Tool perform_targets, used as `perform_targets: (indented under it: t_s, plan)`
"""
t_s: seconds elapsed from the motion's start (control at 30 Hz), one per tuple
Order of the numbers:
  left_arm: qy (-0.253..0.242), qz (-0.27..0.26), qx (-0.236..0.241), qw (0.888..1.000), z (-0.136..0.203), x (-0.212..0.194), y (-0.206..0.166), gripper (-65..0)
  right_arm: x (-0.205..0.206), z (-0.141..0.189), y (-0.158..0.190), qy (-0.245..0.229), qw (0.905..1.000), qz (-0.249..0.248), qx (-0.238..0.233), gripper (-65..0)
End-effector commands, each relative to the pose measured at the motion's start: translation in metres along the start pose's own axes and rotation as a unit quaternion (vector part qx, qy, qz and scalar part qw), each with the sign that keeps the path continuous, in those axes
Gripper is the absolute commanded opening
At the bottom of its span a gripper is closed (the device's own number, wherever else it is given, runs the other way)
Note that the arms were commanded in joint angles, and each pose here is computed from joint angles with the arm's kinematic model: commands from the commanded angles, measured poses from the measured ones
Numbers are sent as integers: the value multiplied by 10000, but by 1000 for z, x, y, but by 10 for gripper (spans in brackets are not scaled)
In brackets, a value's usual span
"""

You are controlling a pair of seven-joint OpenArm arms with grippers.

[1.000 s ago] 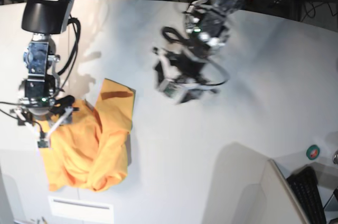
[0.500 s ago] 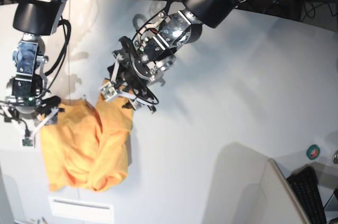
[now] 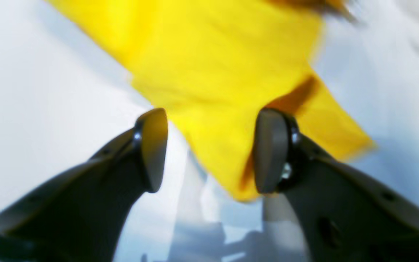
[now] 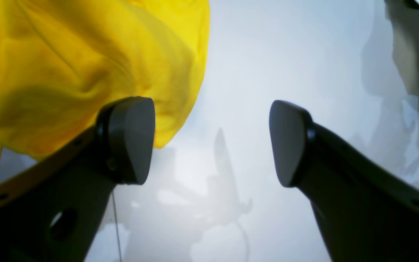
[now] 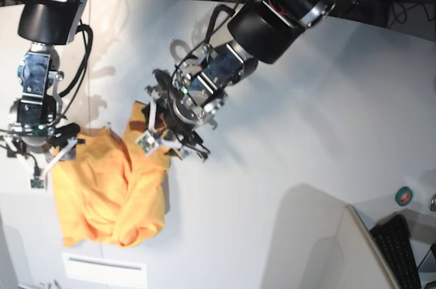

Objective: Layout the t-shirt on the table in an organized manner, then fold the t-shirt properly
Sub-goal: 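Move the left gripper to the shirt and grasp a fold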

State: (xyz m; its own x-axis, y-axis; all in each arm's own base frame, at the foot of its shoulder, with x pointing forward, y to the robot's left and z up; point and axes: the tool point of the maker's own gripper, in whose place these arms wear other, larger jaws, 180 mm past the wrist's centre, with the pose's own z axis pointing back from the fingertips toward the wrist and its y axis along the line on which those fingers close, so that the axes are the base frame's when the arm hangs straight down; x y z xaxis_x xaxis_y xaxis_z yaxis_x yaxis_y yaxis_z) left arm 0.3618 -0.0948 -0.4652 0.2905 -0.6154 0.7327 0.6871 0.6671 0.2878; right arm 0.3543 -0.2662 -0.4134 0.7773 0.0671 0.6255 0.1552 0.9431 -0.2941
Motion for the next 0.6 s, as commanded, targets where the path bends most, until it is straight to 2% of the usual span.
perform_targets:
  t_s: [0.0, 0.1, 0.13, 0.37, 0.43, 0.5, 0.57]
  plan:
    - [-228, 28, 83, 9997, -3, 20, 8, -398, 20, 3, -7, -278, 9996, -30, -91, -194]
    - [-86, 113, 78, 9999, -6, 11, 11, -624, 9, -4, -2, -95, 10000, -15, -26, -195]
    - [-67, 138, 84, 9998, -6, 10, 12, -650, 5, -8, 1, -39, 10000, -10, 11, -195]
    - [136, 183, -10, 9997, 1, -17, -3, -650, -9, -26, 24, -207, 9992, -152, 304, -197]
    - [121, 234, -30, 9996, 8, -26, -8, -650, -10, -26, 22, -215, 9927, -1069, 509, -191]
    - [62, 265, -12, 9996, 17, -30, -9, -650, -10, -28, 16, -226, 9773, -1975, 737, -191]
    - [-37, 271, 12, 9996, 25, -32, -8, -650, -15, -33, 13, -131, 9693, -2277, 918, -192]
